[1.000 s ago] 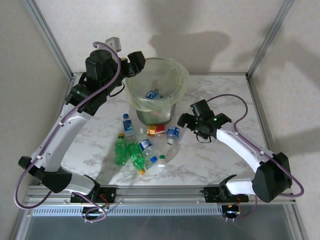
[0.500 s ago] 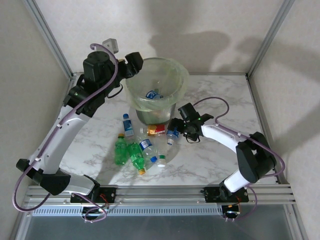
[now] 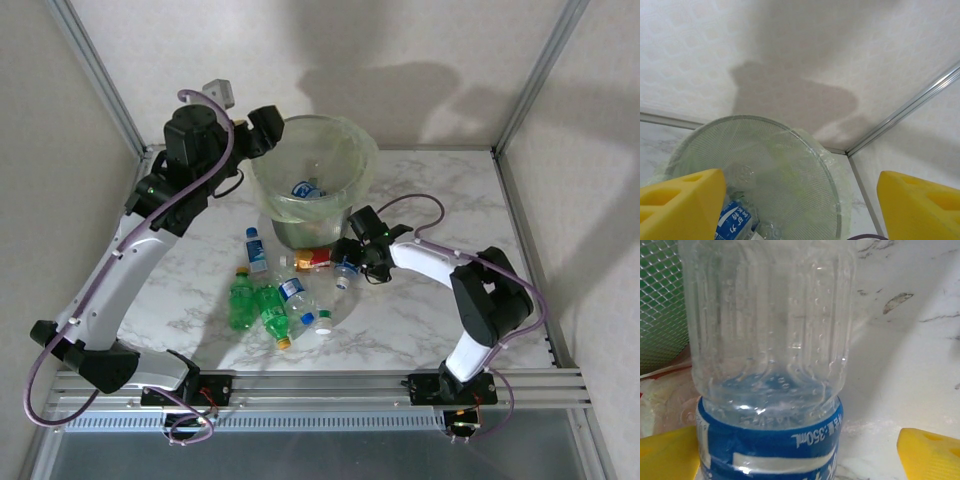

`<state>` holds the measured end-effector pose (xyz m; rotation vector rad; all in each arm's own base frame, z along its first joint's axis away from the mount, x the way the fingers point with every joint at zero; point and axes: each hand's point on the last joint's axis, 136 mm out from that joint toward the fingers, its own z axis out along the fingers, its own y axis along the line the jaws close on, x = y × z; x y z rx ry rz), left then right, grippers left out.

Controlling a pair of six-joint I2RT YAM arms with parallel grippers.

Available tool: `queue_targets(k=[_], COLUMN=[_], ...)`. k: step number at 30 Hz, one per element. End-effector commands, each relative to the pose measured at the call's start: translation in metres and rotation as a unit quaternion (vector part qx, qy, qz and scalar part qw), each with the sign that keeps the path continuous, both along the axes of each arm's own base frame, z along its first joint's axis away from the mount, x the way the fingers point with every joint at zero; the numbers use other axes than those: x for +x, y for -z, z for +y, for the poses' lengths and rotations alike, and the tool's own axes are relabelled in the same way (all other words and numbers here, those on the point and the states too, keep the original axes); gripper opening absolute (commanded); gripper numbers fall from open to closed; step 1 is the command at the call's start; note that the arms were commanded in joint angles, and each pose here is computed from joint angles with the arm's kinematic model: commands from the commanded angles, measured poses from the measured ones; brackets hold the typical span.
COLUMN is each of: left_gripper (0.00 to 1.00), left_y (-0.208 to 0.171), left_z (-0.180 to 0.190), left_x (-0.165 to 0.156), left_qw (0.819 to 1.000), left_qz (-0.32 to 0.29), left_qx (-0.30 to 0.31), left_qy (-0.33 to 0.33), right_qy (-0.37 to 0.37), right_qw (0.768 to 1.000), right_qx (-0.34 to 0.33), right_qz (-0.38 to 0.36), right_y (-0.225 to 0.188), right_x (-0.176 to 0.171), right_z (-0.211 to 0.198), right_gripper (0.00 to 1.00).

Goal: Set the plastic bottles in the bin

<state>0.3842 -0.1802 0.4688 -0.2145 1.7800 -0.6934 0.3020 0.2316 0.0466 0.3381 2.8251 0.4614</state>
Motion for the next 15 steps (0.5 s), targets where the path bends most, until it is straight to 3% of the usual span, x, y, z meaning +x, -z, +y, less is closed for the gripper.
queue_targets(k=[1,15], left_gripper=[0.79,0.79], left_y=[-0.01,-0.003], left_z=[0.002,0.004], left_x=[-0.002,-0.001], left_qw=[1.0,1.0], left_qz=[-0.012,-0.006], left_qx=[-0.02,-0.021], left_qy=[0.004,0.002], right_qy=[-0.004,-0.006], right_qw=[1.0,0.998], right_qx=[-0.015,-0.056], right_qz=[0.003,0.004], right_y=[0.005,0.022], right_x=[0.003,0.002], right_z=[0.001,-0.012], right_gripper=[0.97,0.71])
